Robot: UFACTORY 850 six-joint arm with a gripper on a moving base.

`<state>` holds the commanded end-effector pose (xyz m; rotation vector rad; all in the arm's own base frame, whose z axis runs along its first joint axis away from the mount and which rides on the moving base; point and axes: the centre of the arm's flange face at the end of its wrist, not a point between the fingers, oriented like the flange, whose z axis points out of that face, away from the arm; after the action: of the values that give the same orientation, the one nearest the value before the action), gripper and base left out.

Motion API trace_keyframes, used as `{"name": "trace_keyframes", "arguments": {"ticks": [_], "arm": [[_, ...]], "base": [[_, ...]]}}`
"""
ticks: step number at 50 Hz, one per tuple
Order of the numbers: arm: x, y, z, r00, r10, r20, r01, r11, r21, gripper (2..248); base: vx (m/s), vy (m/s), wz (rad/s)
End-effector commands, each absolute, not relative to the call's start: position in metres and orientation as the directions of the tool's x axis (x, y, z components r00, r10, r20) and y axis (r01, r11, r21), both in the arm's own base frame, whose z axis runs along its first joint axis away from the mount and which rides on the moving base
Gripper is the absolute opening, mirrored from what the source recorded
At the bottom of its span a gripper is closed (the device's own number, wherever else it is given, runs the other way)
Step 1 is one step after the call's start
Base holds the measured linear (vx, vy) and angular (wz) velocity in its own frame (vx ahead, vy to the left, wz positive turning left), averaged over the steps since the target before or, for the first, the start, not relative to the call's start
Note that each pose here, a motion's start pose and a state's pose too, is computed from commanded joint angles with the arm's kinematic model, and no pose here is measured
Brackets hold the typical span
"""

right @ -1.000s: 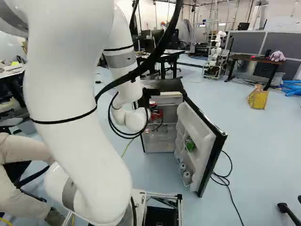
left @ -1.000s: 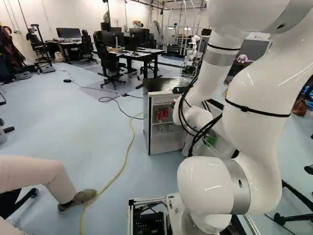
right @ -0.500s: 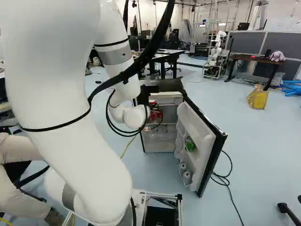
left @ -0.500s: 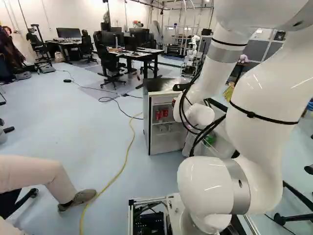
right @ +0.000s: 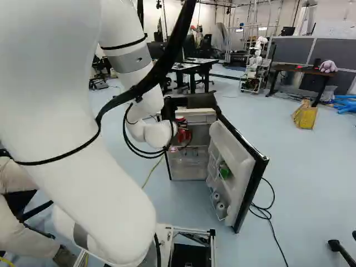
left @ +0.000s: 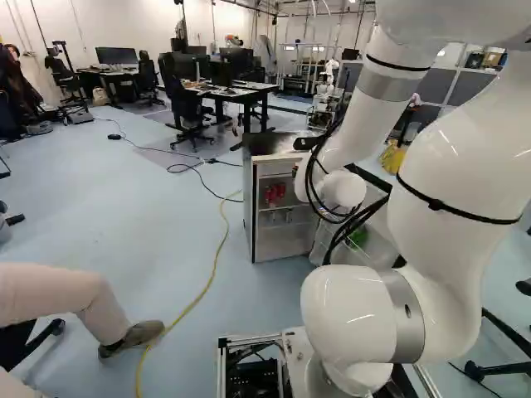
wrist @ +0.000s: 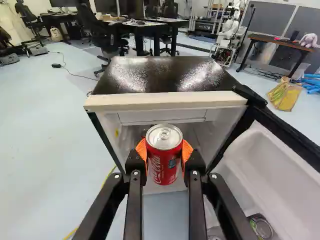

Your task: Grab a drink from the fridge

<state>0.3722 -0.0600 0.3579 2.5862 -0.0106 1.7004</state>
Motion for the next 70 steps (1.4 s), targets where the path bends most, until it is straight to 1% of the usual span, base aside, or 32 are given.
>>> {"name": "trace_keyframes", "arguments": {"ticks": [41, 70], "arm": [[0.384, -0.06, 0.389, 0.412, 0.036, 0.911, -0.03, -0.998, 0.053, 87], [0.397, -0.062, 0.386, 0.481, 0.036, 0.876, -0.027, -0.998, 0.055, 87]], "base": [[0.0, 0.0, 0.0], [0.0, 0.0, 0.0]]}}
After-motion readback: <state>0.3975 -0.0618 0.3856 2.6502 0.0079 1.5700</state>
